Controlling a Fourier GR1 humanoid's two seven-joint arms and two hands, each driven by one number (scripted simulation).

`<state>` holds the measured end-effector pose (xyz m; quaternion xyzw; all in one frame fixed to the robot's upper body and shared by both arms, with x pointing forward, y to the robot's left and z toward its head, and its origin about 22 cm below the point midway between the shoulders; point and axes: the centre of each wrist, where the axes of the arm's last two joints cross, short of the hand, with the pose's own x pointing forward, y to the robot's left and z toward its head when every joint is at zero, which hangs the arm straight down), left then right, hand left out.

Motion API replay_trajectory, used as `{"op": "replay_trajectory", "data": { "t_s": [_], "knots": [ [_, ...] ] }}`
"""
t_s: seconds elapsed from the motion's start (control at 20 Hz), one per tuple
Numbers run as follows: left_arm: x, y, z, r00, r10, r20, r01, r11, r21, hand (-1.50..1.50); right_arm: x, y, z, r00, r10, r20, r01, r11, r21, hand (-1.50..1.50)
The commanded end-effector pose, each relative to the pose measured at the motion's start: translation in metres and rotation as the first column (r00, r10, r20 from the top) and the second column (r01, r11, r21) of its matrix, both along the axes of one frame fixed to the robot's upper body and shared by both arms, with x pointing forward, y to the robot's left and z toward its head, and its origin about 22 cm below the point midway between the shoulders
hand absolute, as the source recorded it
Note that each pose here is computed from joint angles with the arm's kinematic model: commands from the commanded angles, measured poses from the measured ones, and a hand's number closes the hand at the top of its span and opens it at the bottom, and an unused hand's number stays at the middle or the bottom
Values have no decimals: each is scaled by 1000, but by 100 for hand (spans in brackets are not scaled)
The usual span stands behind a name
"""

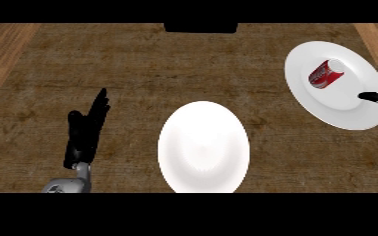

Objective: Pick the can from the plate and place it in the plate

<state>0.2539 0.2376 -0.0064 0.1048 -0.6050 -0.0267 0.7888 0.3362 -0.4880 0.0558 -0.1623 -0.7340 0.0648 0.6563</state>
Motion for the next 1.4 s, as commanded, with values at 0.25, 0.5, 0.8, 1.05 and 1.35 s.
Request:
{"op": "replay_trajectory", "data": {
  "t_s": [0.25, 0.5, 0.8, 1.05, 1.35],
  "knots": [
    [-4, -5, -9, 1000, 1, -1, -1, 1000, -1, 0, -7, -7, -2, 998, 36, 43, -36, 999, 5, -150],
    [13, 0, -10, 1000, 12, 14, -11, 1000, -9, 0, 0, 15, -21, 999, -35, 4, 35, 999, -41, -150],
    [0, -7, 0, 1000, -11, 6, 11, 1000, 7, 0, -16, 11, -41, 997, -78, -30, 75, 993, -89, -150],
    [-7, 15, 4, 1000, -6, -5, 6, 1000, 1, 0, -18, 9, -42, 994, -102, -38, 97, 989, -115, -150],
    [-3, -1, -4, 1000, 13, -9, -13, 1000, -1, 0, -39, -14, -39, 990, -131, -58, 122, 984, -132, -150]
  ]
}}
